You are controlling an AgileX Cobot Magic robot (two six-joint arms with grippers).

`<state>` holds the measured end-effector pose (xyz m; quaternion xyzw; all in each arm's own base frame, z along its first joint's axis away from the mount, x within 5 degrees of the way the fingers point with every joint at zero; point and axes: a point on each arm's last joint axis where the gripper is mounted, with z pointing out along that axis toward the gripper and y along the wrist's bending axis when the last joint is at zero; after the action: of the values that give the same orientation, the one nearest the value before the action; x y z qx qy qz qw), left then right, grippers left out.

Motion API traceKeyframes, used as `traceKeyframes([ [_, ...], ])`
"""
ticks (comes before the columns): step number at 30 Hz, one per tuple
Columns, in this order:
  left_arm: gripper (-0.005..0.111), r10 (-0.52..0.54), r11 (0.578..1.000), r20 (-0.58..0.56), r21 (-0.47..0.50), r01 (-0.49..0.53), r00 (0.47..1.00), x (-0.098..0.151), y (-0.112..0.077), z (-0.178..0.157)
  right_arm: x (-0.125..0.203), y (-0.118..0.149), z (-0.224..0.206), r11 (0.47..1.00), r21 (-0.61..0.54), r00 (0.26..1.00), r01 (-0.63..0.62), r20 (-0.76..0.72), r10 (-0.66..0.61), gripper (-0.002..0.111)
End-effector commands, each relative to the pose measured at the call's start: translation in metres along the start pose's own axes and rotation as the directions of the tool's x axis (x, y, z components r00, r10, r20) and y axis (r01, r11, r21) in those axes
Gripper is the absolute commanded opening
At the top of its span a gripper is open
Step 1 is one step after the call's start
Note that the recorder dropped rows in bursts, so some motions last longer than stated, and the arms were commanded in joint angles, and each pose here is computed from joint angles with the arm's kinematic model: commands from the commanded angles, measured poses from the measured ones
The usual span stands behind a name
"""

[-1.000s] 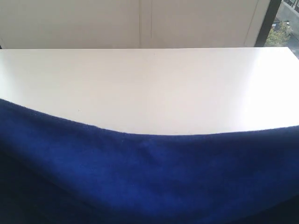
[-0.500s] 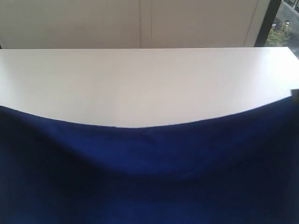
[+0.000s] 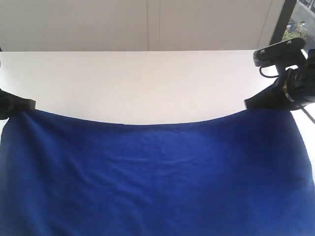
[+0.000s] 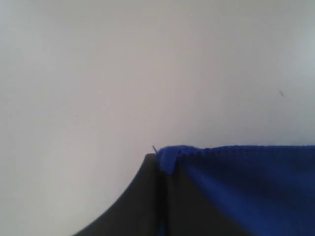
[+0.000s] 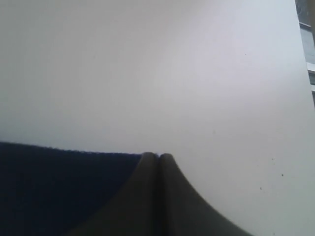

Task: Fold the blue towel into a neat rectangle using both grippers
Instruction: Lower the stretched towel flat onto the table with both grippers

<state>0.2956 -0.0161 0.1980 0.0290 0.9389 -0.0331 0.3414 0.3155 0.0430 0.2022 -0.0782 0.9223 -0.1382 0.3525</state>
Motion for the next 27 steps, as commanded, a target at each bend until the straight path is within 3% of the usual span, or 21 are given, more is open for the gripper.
traceKeyframes([
  [1,0.000,-0.028,1.000,0.019,-0.013,0.028,0.999,-0.015,0.003,0.026,-0.016,-0.008,0.028,0.999,0.010,0.999,-0.036,0.014,0.035,0.000],
  [16,0.000,-0.030,1.000,-0.031,-0.007,0.029,0.999,-0.047,0.008,0.106,-0.033,-0.022,0.097,0.997,0.024,0.997,-0.077,-0.010,0.078,0.000],
  [27,0.000,-0.047,0.999,-0.062,0.015,0.048,0.997,-0.059,0.006,0.112,-0.035,-0.022,0.114,0.998,0.023,0.998,-0.066,-0.015,0.066,0.000],
])
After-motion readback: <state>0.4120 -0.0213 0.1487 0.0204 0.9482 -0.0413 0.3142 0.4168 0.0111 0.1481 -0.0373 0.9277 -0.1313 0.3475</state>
